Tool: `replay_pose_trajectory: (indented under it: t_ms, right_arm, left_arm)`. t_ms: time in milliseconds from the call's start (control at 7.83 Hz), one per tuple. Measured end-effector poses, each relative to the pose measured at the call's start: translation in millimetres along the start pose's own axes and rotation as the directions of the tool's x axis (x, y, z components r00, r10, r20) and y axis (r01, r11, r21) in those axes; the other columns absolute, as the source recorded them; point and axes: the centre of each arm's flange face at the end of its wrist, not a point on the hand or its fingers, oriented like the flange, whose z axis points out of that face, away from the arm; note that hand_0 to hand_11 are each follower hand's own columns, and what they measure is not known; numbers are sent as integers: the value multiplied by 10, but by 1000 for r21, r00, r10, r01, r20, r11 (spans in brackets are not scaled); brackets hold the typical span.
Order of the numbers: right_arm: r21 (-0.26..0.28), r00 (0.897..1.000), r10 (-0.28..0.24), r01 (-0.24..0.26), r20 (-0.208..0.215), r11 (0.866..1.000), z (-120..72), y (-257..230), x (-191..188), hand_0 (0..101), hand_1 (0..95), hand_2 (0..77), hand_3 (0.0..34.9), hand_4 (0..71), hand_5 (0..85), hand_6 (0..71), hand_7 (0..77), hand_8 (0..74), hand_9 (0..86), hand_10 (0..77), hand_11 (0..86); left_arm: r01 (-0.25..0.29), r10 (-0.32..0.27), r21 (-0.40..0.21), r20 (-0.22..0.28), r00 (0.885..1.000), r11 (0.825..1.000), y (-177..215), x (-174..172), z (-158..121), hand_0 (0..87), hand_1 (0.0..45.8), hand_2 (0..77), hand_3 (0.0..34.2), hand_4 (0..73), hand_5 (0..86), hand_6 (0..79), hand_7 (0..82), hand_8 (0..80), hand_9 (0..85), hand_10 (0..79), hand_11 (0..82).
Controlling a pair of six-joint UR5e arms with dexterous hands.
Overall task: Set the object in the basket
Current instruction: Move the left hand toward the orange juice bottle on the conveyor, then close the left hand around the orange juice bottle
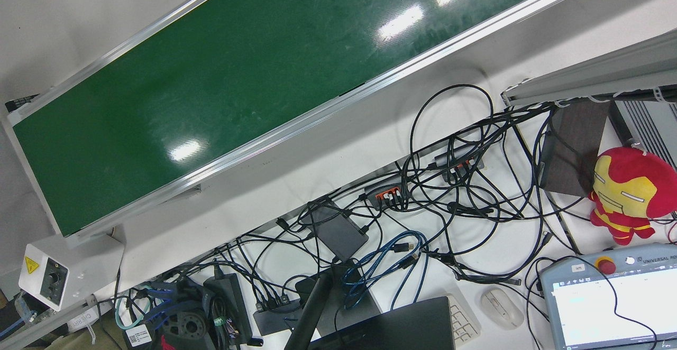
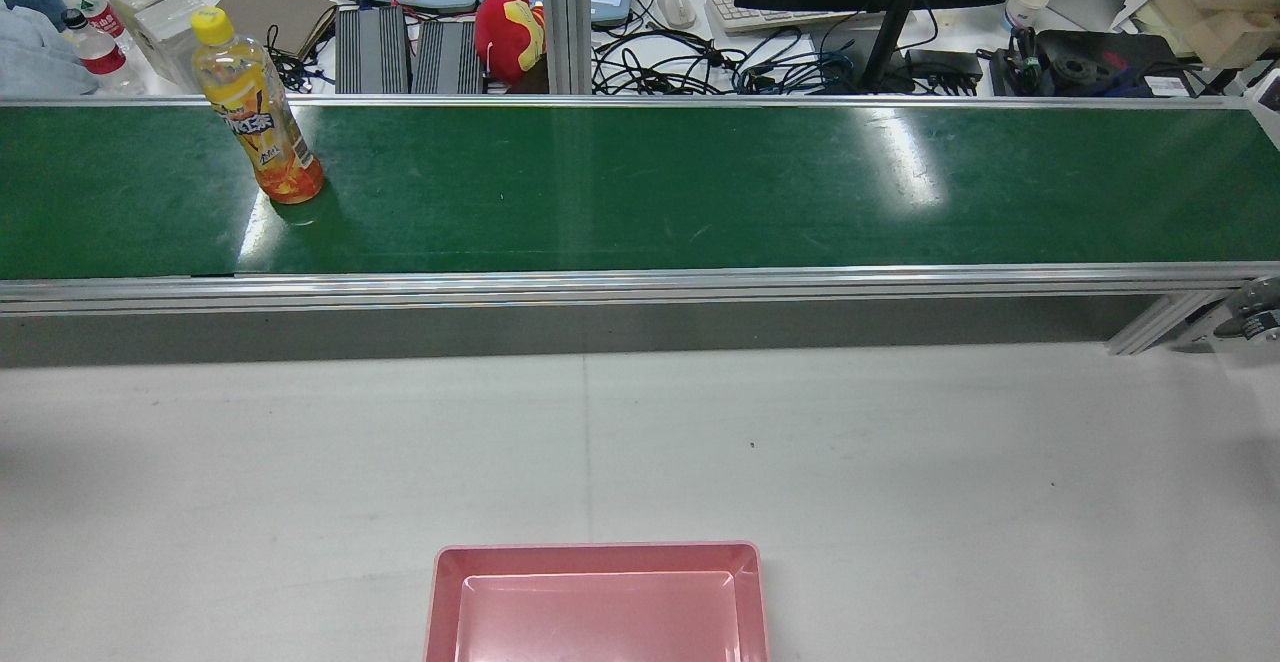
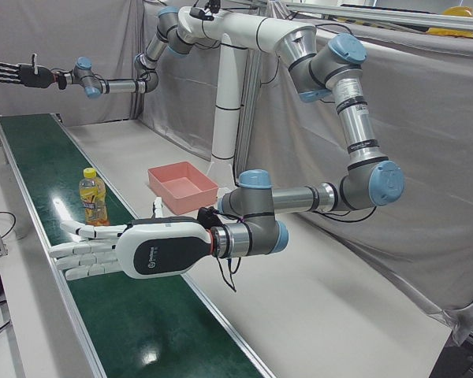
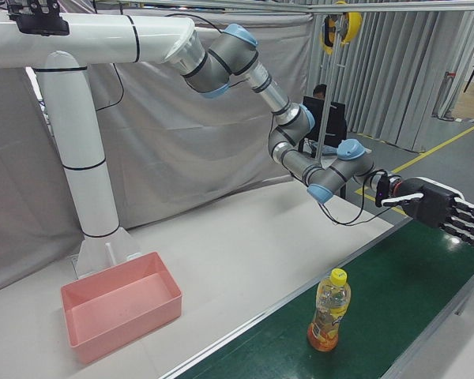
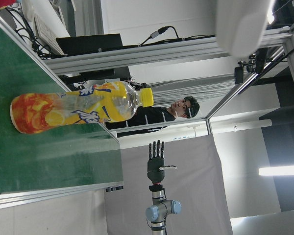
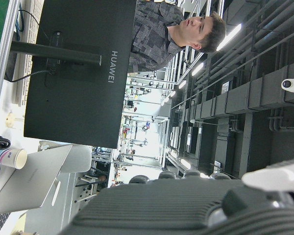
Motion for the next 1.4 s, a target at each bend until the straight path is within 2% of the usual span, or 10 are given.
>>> replay_pose_trajectory:
  t_ms: [128,255,383,638,1021,1277,1404]
  right_arm:
    - [0,1000,0,0,0,1000,0,0,0,1,0,0,2,0,0,0,5,0,0,0,0]
    - [0,1000,0,0,0,1000,0,0,0,3,0,0,2,0,0,0,5,0,0,0,0]
    - [0,1000,0,0,0,1000,0,0,0,3,0,5,2,0,0,0,5,0,0,0,0]
    - [0,1000,0,0,0,1000,0,0,0,2,0,0,2,0,0,0,5,0,0,0,0]
    - [0,1000,0,0,1,1000,0,0,-1,3,0,0,2,0,0,0,5,0,0,0,0]
    - [-1,1000,0,0,1,1000,1,5,-2,3,0,5,2,0,0,0,5,0,0,0,0]
    - [-1,1000,0,0,1,1000,1,6,-1,3,0,5,2,0,0,0,5,0,0,0,0]
  left_arm:
    - [3,-2,-6,13,1000,1000,-8,-86,-51,799,54,5,7,82,191,0,5,16,11,11,44]
    - [-33,33,-6,34,999,999,-23,-204,-189,778,54,5,9,87,185,0,5,11,22,11,38]
    - [-69,69,-8,53,996,998,-28,-304,-296,801,65,5,18,87,196,0,5,27,33,27,71]
    - [-101,103,-23,95,990,995,23,-577,-304,801,76,5,24,82,202,0,5,27,16,38,87]
    - [-78,88,-61,182,979,995,369,-1393,89,800,76,0,25,71,196,0,5,38,33,38,87]
    - [-68,80,-74,183,980,995,660,-1824,346,801,76,5,26,76,207,0,5,38,38,38,87]
    - [-65,78,-75,177,981,995,739,-1928,450,802,76,0,27,76,213,0,5,38,38,38,65]
